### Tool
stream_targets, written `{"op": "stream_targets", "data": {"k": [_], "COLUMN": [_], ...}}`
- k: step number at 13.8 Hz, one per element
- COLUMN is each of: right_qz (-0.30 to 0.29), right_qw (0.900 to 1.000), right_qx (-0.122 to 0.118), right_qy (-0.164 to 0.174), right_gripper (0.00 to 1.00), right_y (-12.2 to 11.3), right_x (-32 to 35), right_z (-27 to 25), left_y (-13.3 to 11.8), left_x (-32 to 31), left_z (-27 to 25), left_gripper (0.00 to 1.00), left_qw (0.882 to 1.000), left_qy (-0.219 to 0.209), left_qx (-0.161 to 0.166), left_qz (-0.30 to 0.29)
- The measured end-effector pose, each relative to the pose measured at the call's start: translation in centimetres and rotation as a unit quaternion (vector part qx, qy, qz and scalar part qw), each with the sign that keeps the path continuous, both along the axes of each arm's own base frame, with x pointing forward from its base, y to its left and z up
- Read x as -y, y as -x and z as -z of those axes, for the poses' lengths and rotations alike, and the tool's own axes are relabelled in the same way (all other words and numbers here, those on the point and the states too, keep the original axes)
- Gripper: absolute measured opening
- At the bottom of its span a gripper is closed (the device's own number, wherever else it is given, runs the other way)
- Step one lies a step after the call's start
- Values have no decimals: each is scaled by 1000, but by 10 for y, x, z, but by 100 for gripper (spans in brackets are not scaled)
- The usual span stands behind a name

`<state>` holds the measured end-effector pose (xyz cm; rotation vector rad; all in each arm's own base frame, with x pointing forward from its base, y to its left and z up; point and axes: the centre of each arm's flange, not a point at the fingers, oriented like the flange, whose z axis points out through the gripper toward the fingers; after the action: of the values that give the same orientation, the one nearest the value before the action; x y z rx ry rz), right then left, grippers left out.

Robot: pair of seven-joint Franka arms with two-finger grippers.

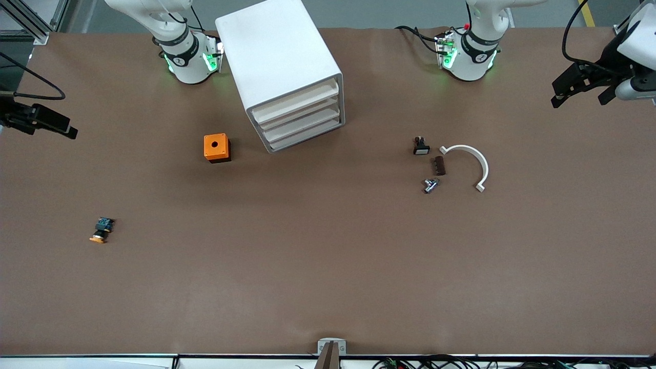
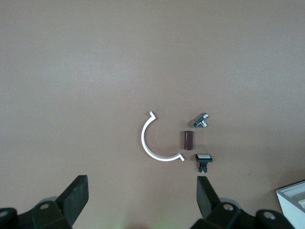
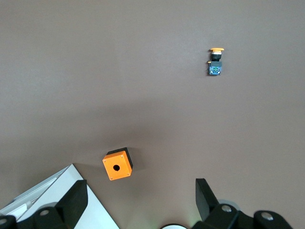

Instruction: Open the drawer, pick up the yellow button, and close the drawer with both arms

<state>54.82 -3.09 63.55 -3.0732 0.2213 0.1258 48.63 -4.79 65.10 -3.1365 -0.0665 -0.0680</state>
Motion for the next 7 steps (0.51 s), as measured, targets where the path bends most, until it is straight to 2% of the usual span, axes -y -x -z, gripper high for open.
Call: {"op": "stream_targets", "data": {"k": [7], "right_qz": [-10], "right_qw": [1000], "right_qx": [18], "right_qy": [19], "right_gripper": [100], "right_y": [13], "right_x": [0], "right_z": [-20], "left_y": [-11], "left_x": [7], "left_z": [-4], "left_gripper": [100], "left_qw": [1000], "left_qy": [2], "left_qx": [-14], "left_qz": [8]}}
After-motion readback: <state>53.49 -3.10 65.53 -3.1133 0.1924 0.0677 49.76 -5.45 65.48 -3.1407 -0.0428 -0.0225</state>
